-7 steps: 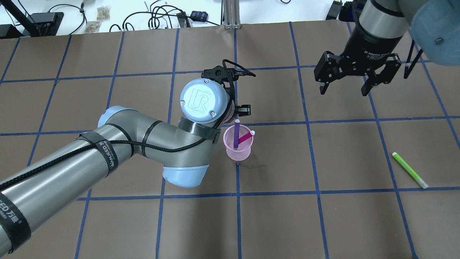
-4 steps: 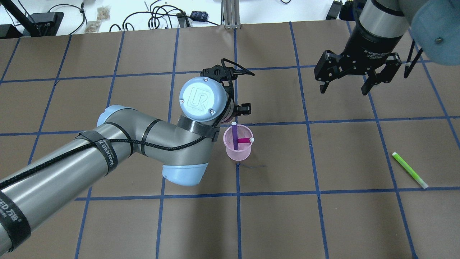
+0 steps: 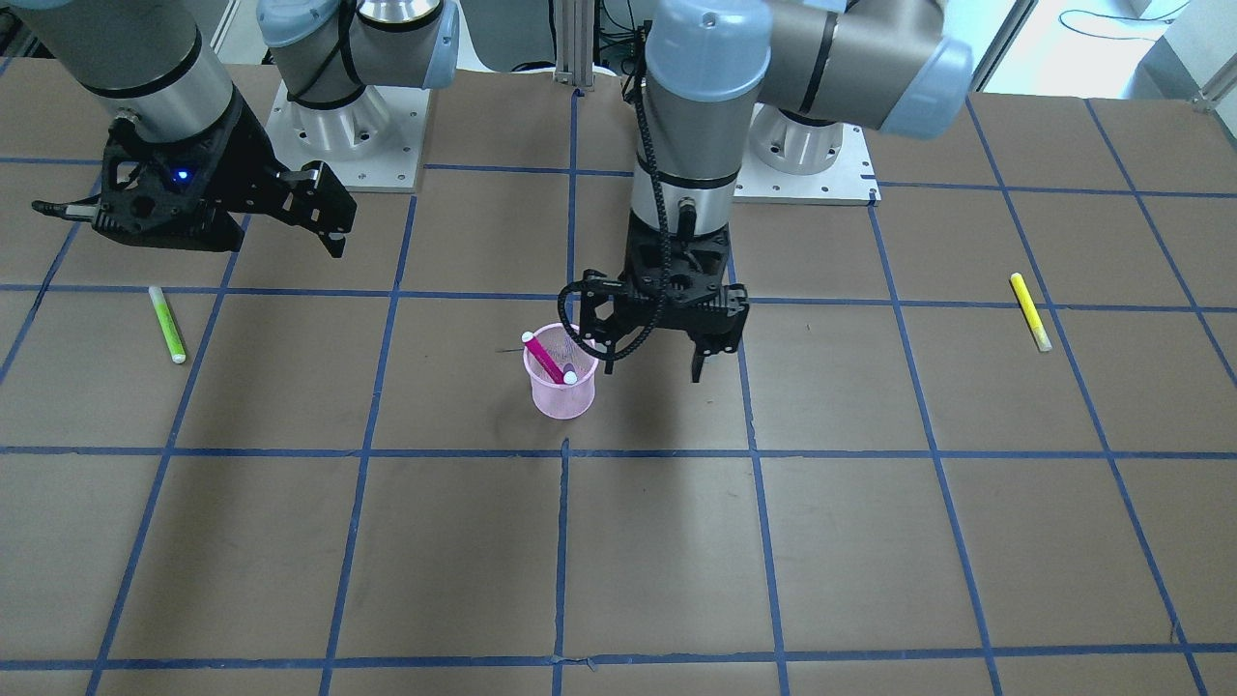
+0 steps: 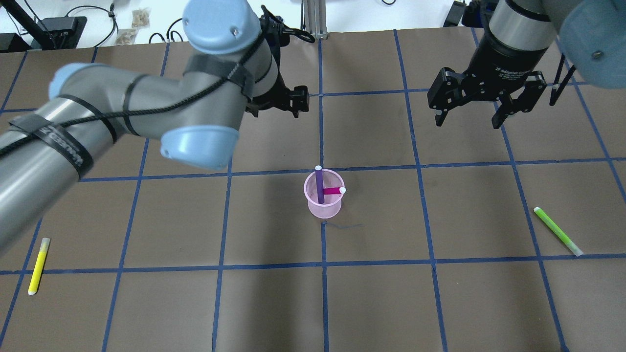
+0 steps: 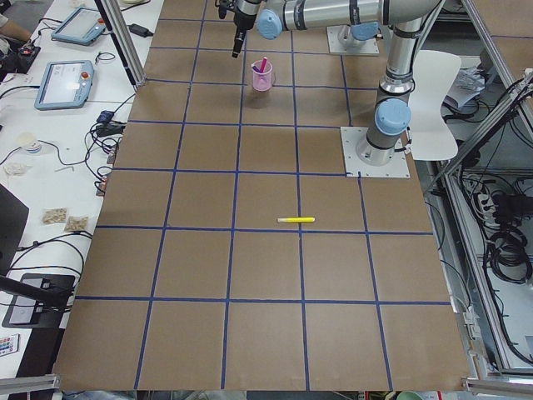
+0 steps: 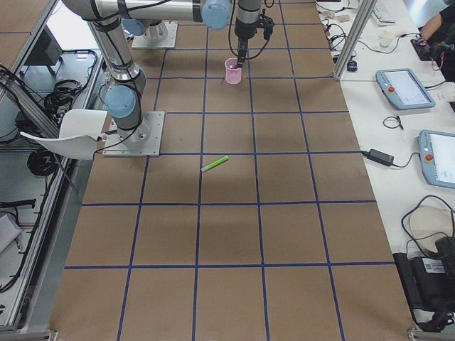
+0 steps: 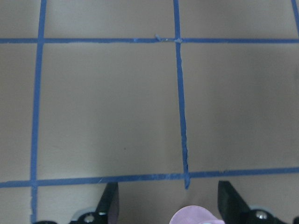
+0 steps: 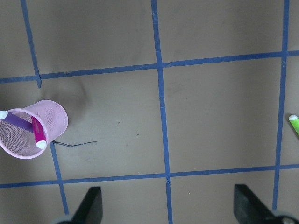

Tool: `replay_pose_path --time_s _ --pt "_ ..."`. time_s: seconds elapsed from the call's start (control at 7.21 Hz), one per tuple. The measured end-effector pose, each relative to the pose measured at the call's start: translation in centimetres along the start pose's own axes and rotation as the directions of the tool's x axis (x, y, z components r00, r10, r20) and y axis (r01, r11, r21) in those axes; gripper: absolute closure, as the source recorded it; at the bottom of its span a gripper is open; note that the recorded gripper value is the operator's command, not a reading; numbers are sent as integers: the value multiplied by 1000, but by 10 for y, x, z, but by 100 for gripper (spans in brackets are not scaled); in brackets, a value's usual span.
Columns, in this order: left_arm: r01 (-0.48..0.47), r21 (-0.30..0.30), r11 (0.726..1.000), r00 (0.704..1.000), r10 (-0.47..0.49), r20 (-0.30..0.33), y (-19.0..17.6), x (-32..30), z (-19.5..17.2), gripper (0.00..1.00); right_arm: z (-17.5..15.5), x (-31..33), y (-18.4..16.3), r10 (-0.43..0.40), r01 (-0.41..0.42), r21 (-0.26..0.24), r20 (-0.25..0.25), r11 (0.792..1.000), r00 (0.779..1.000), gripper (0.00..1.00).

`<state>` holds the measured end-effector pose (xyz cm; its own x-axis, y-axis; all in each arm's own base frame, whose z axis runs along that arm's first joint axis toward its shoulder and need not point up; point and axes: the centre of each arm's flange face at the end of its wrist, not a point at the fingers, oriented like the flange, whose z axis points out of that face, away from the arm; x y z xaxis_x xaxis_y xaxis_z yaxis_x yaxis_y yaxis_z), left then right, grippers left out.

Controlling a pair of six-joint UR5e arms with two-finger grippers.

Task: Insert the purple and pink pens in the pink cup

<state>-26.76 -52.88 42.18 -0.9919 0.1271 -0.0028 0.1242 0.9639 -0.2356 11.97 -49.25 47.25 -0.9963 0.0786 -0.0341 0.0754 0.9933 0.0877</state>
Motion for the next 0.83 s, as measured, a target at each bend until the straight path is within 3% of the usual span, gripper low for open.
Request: replay_pose_path --time_s 0.14,0.42,0.83 --pt "-51 -76 996 999 53 13 -9 -36 -30 0 -1 0 1 -3 3 2 -5 1000 1000 0" --pt "-46 -185 982 999 50 21 1 -98 -67 0 -3 1 3 -3 3 6 -15 1000 1000 0" --pt "8 -236 972 1000 -2 26 21 -123 -75 0 -2 3 2 1 -1 4 -16 1000 1000 0"
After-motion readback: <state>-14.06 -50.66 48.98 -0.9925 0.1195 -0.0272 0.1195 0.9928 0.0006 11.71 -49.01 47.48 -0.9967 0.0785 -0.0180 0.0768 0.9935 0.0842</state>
